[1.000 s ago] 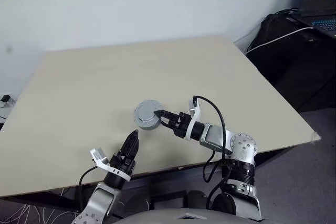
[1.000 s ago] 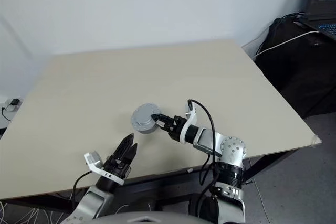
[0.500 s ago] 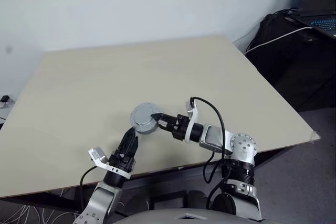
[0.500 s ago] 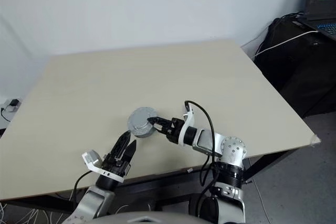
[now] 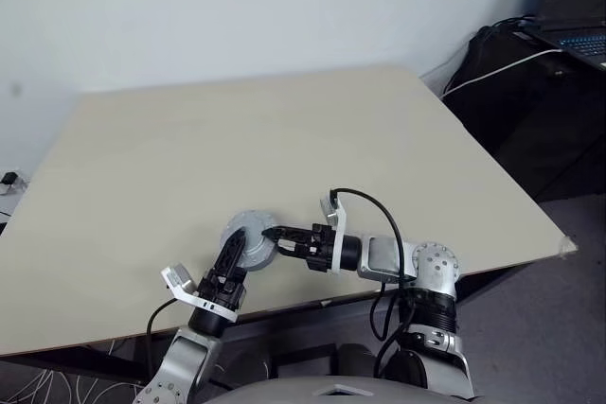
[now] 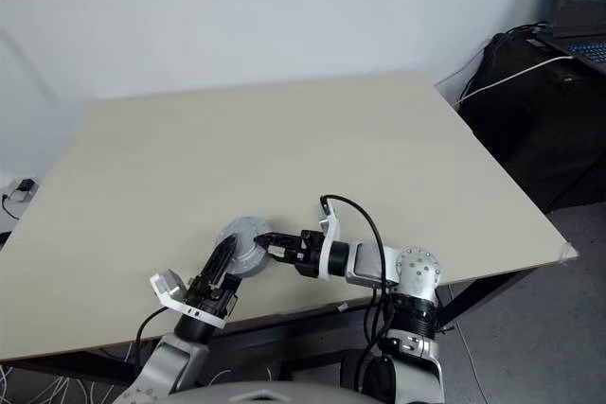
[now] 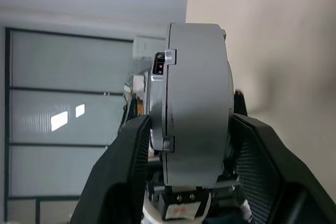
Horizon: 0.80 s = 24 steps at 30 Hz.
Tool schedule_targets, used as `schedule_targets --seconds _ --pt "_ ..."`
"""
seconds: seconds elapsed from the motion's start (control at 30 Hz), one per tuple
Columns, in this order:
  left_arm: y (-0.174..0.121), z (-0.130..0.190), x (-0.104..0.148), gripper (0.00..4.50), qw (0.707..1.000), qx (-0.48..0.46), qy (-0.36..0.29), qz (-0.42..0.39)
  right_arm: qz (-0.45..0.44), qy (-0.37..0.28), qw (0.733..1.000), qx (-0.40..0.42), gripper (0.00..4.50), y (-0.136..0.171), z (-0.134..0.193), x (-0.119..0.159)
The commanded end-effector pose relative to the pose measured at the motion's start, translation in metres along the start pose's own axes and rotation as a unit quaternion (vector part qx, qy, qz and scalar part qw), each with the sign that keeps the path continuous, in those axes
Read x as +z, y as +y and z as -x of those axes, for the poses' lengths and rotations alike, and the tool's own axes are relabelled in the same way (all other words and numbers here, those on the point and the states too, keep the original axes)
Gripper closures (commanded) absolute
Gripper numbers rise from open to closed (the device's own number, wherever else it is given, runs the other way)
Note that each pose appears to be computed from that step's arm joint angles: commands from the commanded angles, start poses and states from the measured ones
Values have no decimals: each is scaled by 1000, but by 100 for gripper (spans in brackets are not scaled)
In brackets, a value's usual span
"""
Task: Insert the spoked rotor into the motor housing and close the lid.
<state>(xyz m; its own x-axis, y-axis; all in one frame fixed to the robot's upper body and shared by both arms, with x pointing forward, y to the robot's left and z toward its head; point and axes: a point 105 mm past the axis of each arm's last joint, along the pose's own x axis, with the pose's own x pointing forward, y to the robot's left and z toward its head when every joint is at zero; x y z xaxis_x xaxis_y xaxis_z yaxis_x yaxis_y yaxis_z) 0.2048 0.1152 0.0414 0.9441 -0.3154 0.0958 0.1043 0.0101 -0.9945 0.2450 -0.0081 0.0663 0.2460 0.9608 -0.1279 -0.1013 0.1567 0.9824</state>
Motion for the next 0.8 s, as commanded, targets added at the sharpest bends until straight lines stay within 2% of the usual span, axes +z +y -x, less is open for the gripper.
schedule_targets --seconds 0.03,0.1,0.17,0.3,0.33,0.5,0.73,0.8 --pt "-14 -12 -8 26 999 -41 -5 26 -23 29 997 65 241 14 -15 -22" --pt "-14 -12 -8 43 999 -41 -4 26 -23 30 997 64 241 14 -16 -23" --pt "-14 -12 -8 88 999 -42 -4 25 -23 30 997 61 241 13 -16 -22" --pt "-13 -11 -7 214 999 -41 -5 25 -25 15 998 53 241 11 -16 -19" --pt "-13 -11 -7 226 999 -41 -5 26 -26 11 998 52 241 11 -16 -18" --pt "-13 -11 -7 227 999 -39 -4 26 -22 -16 999 42 241 9 -14 -10" --pt "-11 -11 -7 231 999 -38 -8 28 81 -115 990 -15 241 10 -3 21" --pt "-11 -11 -6 231 999 -37 -10 29 91 -140 986 -23 166 8 2 29"
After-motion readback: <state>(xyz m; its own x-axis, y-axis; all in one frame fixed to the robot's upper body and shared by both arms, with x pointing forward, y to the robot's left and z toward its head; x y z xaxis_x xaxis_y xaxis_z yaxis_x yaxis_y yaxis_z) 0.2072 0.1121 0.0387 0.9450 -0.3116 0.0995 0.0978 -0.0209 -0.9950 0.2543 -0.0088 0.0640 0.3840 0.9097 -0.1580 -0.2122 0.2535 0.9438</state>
